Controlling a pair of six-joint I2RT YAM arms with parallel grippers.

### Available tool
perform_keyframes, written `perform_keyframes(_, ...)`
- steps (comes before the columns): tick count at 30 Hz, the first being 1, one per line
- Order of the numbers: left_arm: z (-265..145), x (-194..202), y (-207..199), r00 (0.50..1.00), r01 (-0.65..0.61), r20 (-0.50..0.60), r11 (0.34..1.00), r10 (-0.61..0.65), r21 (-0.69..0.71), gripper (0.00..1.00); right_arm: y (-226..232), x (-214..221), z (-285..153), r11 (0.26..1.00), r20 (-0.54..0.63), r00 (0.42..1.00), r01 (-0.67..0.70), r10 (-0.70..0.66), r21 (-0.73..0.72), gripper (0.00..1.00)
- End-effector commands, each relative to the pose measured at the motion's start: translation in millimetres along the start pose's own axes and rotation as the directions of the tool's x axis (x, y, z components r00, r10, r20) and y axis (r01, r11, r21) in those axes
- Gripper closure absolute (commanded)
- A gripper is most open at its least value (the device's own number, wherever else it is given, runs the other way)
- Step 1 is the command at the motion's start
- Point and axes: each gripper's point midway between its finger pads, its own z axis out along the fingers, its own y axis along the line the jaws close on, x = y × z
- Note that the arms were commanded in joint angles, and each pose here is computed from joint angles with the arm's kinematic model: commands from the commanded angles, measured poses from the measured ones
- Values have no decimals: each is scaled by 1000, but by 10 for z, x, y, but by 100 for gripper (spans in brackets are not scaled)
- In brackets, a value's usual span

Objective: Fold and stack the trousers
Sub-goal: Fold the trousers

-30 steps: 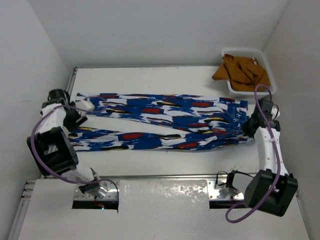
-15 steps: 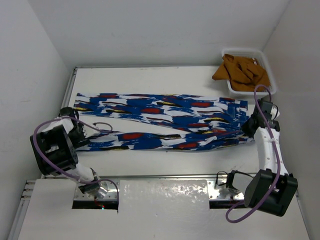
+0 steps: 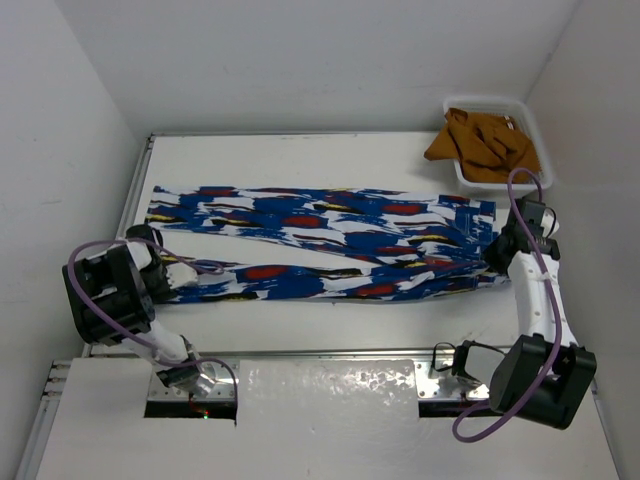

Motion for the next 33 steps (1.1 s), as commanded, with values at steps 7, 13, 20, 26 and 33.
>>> perform_keyframes(7, -147, -173, 641, 939, 302, 216, 943, -268, -141, 100, 48, -439, -201, 1000, 128, 991, 26, -28, 13, 100)
perform_keyframes(13, -966, -163, 1269, 838, 448, 415, 881, -354, -152, 100, 55, -789, -396, 996, 223, 972, 73, -81, 40, 100)
perform_keyframes(20, -1512, -442, 1915, 753, 518, 560, 836, -346, -180, 100, 341, -1221, -400, 994, 287, 952, 109, -103, -8, 100)
perform_keyframes(26, -1498, -614, 2546, 596, 684, 630, 726, -497, -74, 100, 698, -1473, -73, 989, 266, 956, 143, -128, -36, 100)
perform_keyframes(33, -1448, -943, 2876, 599, 694, 623, 714, -503, -90, 100, 918, -1684, 312, 984, 235, 957, 178, -172, -4, 100)
